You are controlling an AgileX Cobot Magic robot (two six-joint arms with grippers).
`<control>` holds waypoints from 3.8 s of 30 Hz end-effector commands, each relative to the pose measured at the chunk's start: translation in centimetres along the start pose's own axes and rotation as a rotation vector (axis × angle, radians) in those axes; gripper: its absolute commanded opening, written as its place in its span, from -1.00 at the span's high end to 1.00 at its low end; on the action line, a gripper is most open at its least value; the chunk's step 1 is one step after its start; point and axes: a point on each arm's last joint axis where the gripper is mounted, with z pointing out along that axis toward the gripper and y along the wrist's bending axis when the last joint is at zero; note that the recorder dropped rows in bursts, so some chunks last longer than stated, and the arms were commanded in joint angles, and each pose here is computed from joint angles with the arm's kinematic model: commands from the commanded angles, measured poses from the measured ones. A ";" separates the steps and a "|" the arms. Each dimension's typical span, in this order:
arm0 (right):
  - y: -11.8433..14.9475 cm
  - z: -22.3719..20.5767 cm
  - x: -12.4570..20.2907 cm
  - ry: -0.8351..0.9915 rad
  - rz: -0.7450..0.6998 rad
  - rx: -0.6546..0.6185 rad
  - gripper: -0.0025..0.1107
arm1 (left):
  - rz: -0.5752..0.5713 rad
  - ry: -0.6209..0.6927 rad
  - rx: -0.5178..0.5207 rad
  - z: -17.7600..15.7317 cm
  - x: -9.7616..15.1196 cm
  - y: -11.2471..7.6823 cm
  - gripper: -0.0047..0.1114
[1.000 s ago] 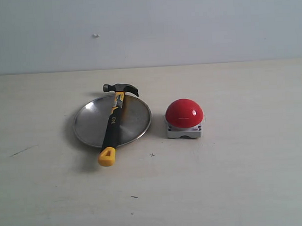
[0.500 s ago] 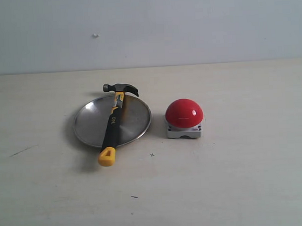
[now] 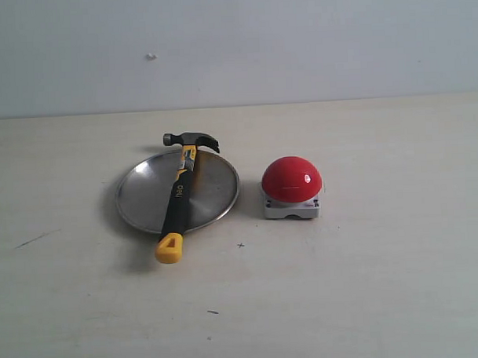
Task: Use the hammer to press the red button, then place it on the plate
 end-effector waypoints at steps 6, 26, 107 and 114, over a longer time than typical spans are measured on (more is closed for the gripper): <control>-0.1 -0.1 0.8 0.074 0.044 0.011 0.96 | -0.006 -0.006 0.002 0.0 0.0 0.0 0.92; 0.0 -0.2 -0.6 -0.079 -0.072 -0.003 0.96 | -0.006 -0.006 0.002 0.0 0.0 0.0 0.92; -0.5 -0.5 -0.8 -0.117 -0.069 0.087 0.96 | -0.006 -0.006 0.002 0.0 0.0 0.0 0.92; -0.5 -0.5 -0.8 -0.117 -0.069 0.087 0.96 | -0.006 -0.006 0.002 0.0 0.0 0.0 0.92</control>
